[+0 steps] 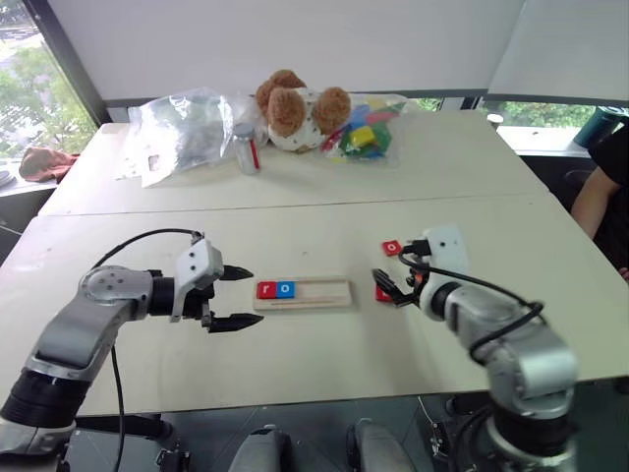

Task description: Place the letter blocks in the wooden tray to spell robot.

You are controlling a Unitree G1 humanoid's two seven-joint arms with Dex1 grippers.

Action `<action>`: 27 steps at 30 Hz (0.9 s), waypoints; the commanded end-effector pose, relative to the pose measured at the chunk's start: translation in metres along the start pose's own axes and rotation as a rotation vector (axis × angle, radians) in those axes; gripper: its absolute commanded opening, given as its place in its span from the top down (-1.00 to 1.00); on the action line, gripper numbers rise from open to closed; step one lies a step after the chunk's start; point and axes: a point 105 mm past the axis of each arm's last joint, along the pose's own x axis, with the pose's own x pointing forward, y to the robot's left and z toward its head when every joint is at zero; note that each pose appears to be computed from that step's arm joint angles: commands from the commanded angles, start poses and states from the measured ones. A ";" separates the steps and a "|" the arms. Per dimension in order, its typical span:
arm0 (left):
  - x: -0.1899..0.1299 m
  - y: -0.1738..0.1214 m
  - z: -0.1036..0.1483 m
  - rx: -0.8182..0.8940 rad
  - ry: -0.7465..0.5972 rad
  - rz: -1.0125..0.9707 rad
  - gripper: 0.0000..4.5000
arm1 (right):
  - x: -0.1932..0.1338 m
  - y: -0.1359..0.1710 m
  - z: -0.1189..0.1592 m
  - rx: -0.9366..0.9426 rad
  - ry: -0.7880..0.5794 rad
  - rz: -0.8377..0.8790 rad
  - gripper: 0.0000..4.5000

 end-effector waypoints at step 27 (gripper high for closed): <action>-0.016 -0.003 -0.007 -0.015 0.002 0.122 -1.00 | 0.021 -0.040 -0.065 -0.263 -0.032 0.543 -0.75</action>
